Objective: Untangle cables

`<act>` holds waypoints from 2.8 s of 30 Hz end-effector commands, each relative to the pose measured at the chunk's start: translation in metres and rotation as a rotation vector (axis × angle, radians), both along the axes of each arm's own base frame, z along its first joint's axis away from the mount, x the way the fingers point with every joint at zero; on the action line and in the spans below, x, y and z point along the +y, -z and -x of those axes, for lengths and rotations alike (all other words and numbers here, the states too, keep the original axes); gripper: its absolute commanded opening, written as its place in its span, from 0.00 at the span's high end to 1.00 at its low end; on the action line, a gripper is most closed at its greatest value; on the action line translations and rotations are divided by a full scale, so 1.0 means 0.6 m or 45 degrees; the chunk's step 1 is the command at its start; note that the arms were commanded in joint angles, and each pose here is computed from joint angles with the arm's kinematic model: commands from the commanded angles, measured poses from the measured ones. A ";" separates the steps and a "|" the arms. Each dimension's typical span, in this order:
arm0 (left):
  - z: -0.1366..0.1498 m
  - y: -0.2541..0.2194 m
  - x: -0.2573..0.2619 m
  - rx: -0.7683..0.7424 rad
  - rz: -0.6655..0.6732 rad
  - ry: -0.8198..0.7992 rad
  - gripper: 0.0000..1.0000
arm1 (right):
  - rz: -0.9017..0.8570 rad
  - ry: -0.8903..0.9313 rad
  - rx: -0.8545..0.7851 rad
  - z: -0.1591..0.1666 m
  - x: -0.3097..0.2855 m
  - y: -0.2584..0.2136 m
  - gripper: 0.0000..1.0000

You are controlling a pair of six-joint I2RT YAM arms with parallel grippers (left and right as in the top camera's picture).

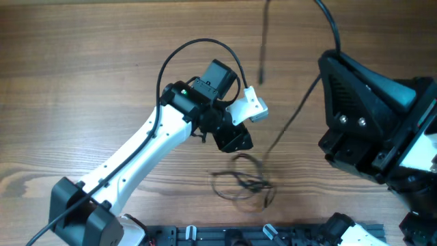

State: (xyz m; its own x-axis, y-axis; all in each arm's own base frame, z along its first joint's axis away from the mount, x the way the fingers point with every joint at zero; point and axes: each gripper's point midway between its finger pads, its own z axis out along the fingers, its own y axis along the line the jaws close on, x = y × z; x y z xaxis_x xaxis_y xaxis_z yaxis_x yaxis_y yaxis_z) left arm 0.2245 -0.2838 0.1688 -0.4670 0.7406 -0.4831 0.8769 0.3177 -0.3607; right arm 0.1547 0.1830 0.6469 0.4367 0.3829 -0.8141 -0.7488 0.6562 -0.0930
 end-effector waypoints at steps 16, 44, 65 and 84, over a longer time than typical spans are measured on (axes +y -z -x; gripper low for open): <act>0.027 -0.004 -0.007 0.105 0.037 0.027 0.07 | 0.008 0.170 -0.009 -0.018 -0.025 -0.002 0.96; 0.082 0.026 -0.032 0.021 -0.183 0.079 0.95 | -0.003 0.260 0.008 -0.030 -0.039 -0.002 0.96; -0.157 0.059 0.466 0.197 -0.752 -1.877 0.96 | 0.021 0.736 0.297 -0.111 -0.115 0.063 0.96; -0.098 0.045 0.692 0.643 -0.139 -2.218 0.96 | -0.598 2.057 0.822 -0.039 -0.448 0.163 0.96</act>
State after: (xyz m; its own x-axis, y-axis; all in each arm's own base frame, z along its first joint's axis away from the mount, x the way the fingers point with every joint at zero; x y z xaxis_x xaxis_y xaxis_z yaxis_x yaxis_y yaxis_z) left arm 0.2699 0.1475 0.1336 -0.6714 -0.7389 -0.0576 -0.7198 0.6687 -0.1864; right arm 0.2010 -0.0599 0.5509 0.2311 0.1441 -0.9622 0.6779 0.6855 0.2655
